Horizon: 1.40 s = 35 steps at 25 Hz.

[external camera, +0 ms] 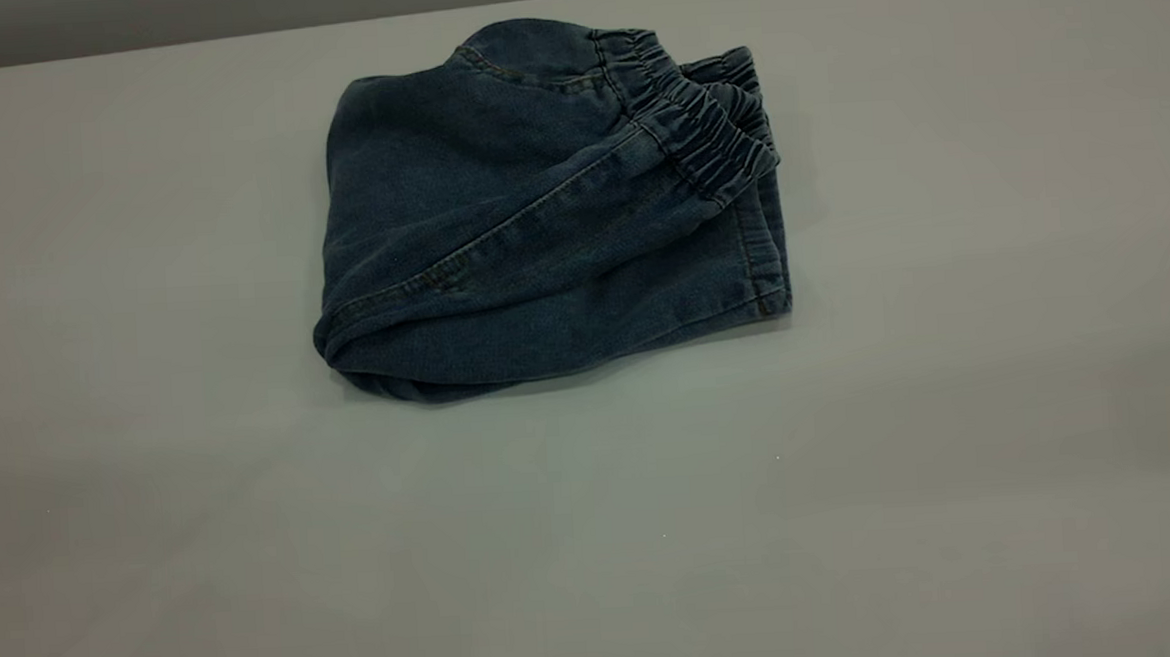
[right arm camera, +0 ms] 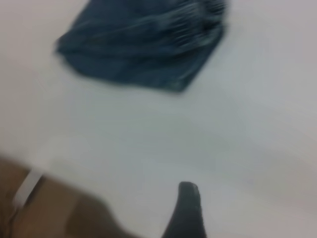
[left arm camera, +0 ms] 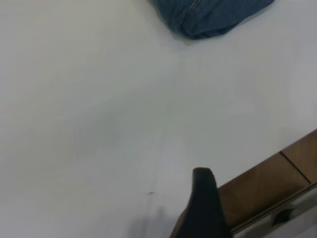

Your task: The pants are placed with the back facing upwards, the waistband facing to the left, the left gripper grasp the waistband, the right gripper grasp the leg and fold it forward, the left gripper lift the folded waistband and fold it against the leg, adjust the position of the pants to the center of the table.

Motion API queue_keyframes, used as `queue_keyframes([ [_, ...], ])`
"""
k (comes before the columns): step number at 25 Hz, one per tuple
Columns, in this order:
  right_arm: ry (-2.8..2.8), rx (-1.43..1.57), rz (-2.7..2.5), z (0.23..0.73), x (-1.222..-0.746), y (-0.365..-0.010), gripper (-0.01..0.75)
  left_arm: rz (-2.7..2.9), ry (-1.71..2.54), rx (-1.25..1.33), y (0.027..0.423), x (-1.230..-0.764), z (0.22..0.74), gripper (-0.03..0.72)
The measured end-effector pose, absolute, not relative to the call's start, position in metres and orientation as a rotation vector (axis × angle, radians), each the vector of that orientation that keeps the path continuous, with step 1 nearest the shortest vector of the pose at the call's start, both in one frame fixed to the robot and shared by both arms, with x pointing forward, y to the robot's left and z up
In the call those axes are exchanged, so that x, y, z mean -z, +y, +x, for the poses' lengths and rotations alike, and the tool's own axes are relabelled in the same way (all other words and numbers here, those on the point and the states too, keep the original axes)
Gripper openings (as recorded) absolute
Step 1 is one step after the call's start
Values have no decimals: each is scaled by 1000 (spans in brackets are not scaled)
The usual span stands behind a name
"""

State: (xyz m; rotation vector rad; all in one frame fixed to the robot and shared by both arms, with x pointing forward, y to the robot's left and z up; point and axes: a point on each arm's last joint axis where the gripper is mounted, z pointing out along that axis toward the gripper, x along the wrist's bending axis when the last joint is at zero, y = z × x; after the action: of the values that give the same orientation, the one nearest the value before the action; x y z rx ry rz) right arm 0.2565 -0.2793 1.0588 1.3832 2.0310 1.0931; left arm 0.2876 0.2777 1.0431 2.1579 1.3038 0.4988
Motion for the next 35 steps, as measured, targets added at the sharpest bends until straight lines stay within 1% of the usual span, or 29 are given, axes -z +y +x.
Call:
queue_keyframes([
  [5, 1815, -1099, 1439, 243, -1060, -284, 531, 2158, 1304, -496, 278, -1043, 287, 498],
  [10, 1736, -1155, 1387, 228, -1060, -285, 531, 2099, 1340, -539, 281, -1045, 283, 498],
  [16, 1714, -1140, 1406, 229, -1060, -284, 531, 1881, 1457, -749, 291, -1050, 262, 498],
  [22, 1715, -1140, 1408, 229, -1060, -284, 531, 1739, 1397, -906, 293, -1052, 235, 498],
  [35, 1714, -1141, 1407, 229, -1060, -284, 531, 1723, 1377, -926, 293, -1053, 231, 498],
])
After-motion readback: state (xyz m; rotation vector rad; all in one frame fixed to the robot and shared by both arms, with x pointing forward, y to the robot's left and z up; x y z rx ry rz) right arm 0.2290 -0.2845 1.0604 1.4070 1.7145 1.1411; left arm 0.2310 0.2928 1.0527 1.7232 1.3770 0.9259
